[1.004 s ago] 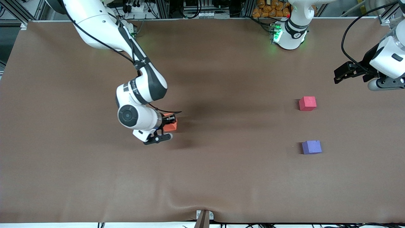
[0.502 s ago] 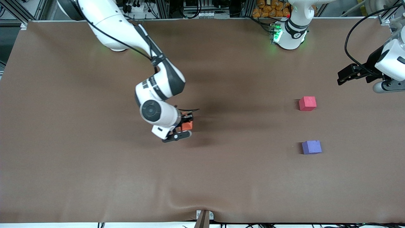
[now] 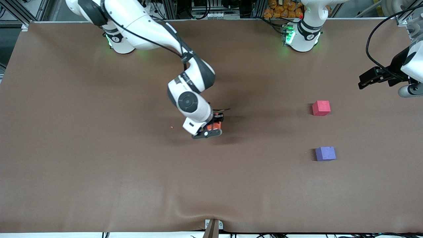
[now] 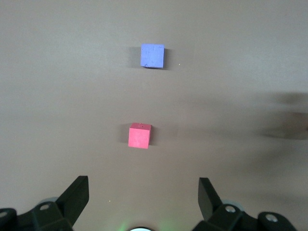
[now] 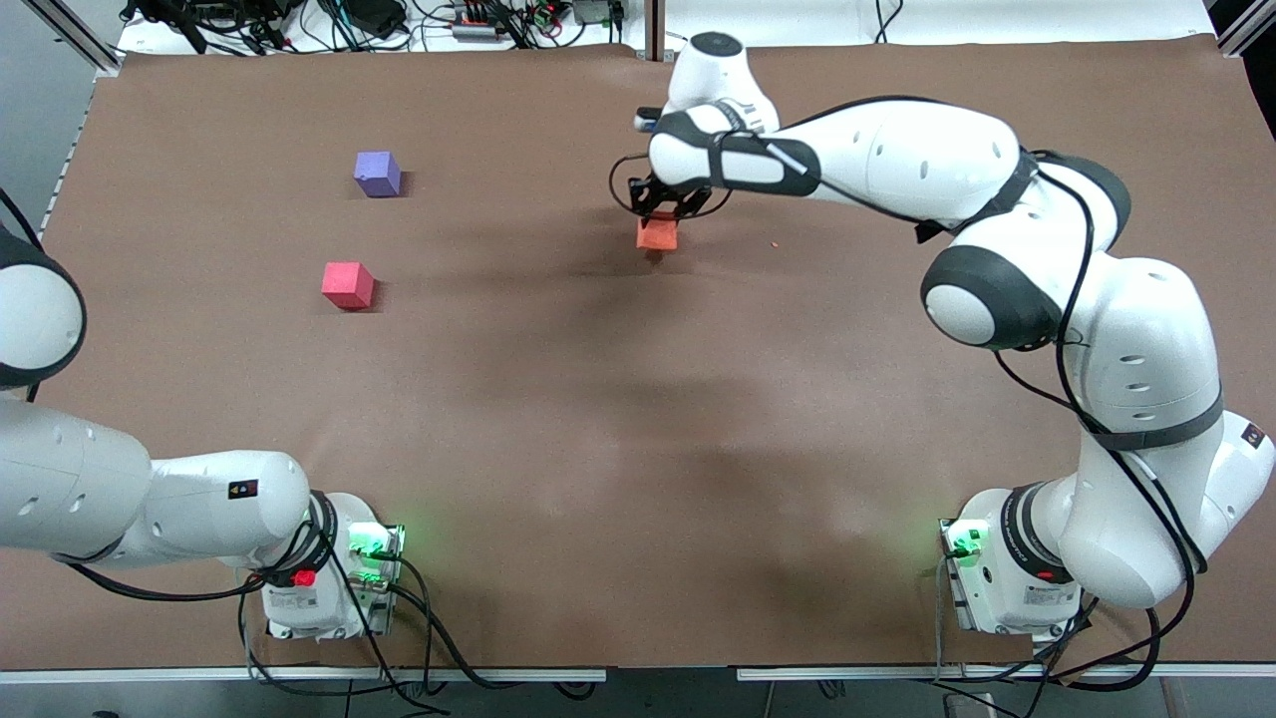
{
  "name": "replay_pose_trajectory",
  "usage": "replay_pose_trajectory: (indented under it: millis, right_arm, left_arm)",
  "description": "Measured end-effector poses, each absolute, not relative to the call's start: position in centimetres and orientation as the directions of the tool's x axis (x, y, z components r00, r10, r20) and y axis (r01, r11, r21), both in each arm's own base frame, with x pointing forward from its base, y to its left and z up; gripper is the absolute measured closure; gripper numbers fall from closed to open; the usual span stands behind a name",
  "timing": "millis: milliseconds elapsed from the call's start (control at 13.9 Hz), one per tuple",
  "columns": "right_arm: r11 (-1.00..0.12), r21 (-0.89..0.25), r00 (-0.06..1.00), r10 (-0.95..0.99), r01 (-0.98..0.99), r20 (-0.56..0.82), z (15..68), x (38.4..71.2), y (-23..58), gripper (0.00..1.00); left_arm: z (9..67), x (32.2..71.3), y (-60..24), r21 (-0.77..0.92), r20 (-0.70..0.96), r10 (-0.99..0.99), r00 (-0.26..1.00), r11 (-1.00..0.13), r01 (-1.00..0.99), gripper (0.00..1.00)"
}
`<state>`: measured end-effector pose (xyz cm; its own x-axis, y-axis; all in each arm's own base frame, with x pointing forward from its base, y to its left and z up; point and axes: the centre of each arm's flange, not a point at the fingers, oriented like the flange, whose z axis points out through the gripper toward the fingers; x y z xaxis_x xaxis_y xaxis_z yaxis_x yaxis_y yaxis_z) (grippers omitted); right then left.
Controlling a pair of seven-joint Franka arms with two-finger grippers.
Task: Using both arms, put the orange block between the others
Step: 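Carry the orange cube with the right gripper toward the pink cube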
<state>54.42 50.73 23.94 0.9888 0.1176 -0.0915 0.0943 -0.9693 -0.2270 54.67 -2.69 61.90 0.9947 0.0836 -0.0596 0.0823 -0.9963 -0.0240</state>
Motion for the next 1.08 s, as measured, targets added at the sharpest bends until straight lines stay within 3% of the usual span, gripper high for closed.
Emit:
replay_pose_trajectory:
  millis: [645, 789, 1004, 1075]
  right_arm:
    - [-0.969, -0.233, 0.991, 0.102, 0.080, -0.084, 22.9, 54.1, 52.6, 0.48]
    - [-0.967, -0.239, 0.992, 0.106, 0.088, -0.064, 22.8, 54.0, 53.0, 0.33]
    - [-0.965, -0.221, 0.989, 0.148, 0.142, -0.009, 22.8, 53.1, 54.3, 0.03]
    - [-0.965, -0.217, 0.988, 0.155, 0.150, -0.004, 22.8, 53.0, 54.4, 0.00]
  left_arm:
    - [61.8, 54.6, -2.4, -0.024, -0.067, 0.070, 0.995, -0.997, 0.069, 0.00]
    - [61.8, 54.6, -2.4, -0.024, -0.067, 0.070, 0.995, -0.997, 0.069, 0.00]
    - [61.8, 54.6, -2.4, -0.024, -0.067, 0.070, 0.995, -0.997, 0.068, 0.00]
    - [61.7, 54.6, -2.4, -0.024, -0.068, 0.069, 0.995, -0.997, 0.068, 0.00]
